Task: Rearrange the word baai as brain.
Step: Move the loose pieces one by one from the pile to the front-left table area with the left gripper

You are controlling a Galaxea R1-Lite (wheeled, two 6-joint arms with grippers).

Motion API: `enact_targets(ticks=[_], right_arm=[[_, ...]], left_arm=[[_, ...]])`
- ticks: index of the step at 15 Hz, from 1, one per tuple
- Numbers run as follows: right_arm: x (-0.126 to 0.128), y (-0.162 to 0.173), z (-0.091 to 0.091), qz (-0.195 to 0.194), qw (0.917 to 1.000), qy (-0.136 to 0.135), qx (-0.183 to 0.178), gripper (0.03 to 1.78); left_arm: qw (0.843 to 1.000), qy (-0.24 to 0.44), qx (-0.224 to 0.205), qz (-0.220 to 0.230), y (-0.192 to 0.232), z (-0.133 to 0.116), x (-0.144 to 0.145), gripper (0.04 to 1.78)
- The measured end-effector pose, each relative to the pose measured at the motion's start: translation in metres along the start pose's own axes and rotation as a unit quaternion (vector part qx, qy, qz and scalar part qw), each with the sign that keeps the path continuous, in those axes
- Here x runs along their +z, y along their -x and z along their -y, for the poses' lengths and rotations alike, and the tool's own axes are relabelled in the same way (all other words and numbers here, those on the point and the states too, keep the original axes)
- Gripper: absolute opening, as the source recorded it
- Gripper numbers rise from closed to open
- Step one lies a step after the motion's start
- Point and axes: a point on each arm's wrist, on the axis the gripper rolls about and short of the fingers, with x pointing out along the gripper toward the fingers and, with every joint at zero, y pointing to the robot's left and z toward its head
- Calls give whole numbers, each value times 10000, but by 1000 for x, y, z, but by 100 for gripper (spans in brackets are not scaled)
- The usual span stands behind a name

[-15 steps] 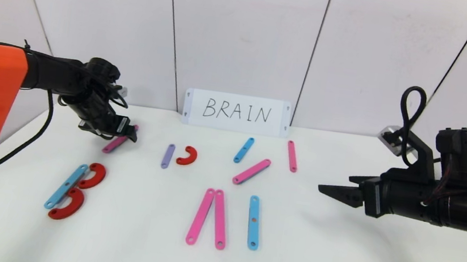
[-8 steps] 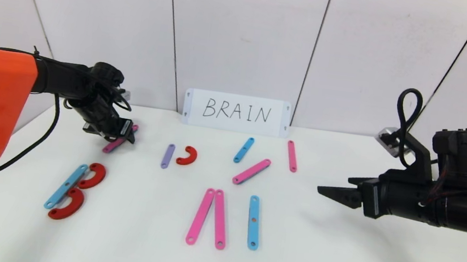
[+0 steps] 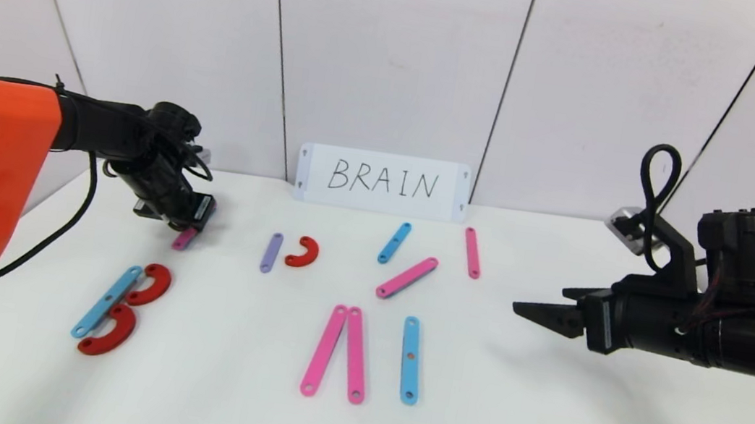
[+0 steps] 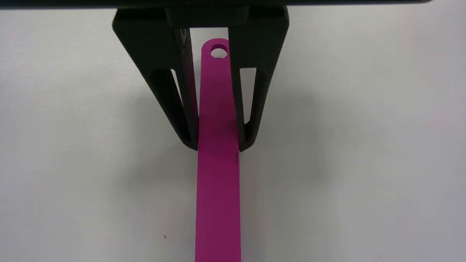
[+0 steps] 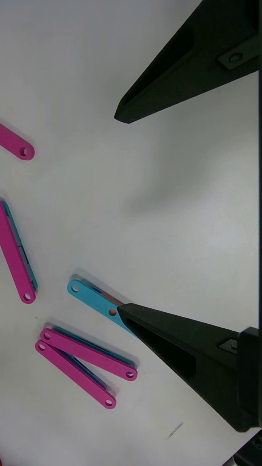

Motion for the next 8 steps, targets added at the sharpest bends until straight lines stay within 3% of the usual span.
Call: enact_targets(ticks=[8], right_arm=[[0, 0, 0, -6, 10000, -5, 0, 173]], left_arm=[[9996, 268, -82, 104, 86, 13, 0, 30]])
